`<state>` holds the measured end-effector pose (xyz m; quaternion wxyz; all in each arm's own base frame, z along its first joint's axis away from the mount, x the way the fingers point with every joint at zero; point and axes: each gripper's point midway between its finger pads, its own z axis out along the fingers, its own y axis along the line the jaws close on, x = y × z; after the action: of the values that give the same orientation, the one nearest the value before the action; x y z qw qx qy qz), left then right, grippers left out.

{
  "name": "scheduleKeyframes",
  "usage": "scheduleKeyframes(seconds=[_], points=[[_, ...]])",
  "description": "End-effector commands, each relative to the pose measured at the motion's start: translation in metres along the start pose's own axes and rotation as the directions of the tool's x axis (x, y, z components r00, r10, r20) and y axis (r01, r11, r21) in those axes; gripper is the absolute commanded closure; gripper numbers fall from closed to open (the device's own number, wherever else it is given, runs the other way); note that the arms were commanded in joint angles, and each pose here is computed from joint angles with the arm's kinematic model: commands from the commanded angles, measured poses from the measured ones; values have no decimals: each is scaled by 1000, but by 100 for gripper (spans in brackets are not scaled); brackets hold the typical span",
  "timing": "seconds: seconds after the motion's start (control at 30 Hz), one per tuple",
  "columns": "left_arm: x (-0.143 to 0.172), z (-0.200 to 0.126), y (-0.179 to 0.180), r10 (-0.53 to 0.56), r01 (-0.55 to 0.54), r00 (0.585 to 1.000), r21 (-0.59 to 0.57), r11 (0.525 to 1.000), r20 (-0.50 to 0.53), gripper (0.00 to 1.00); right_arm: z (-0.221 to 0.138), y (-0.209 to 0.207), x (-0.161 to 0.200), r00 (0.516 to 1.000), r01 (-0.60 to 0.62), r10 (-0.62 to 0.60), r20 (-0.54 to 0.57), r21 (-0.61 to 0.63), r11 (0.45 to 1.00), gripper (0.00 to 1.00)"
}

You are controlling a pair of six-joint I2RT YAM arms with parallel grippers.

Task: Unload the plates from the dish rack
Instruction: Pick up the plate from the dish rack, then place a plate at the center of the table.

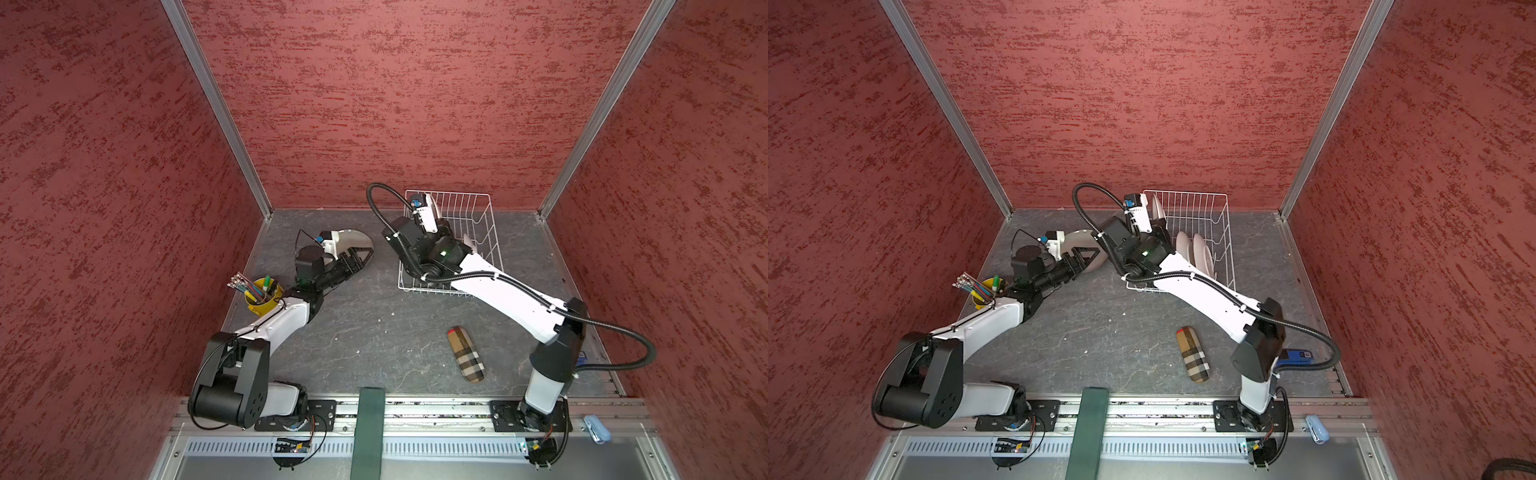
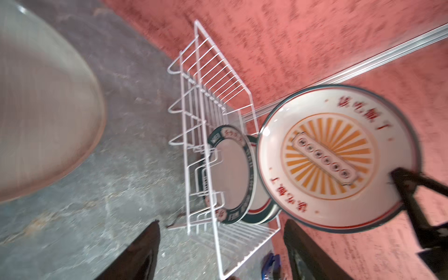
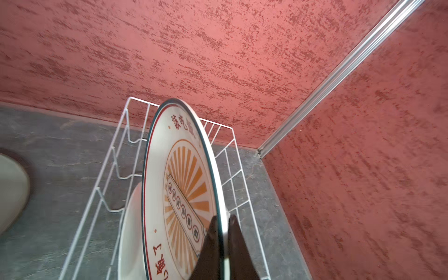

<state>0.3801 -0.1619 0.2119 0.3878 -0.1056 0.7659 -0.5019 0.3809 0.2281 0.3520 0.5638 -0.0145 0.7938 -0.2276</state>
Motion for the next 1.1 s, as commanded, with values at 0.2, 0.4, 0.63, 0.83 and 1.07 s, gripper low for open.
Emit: scheduleKeyframes(seconds=[0.2, 0.4, 0.63, 0.83, 1.07], points=[[-25, -8, -61, 38, -34, 999, 206, 978, -14, 21, -11, -13, -28, 859, -494, 506, -83, -396, 774, 100], [-29, -8, -68, 62, -57, 998, 204, 977, -18, 23, -8, 1, -21, 776, -600, 591, -220, -545, 586, 100], [-28, -5, -38, 0, 3, 1000, 112, 994, -21, 25, -10, 32, -13, 758, -616, 566, -323, -640, 460, 100], [-27, -3, -25, -24, 26, 999, 93, 995, -23, 28, -13, 50, -8, 756, -619, 536, -377, -677, 398, 100], [-24, -3, -21, -41, 44, 999, 98, 994, -33, 44, -11, 73, 3, 753, -631, 487, -443, -694, 346, 100]])
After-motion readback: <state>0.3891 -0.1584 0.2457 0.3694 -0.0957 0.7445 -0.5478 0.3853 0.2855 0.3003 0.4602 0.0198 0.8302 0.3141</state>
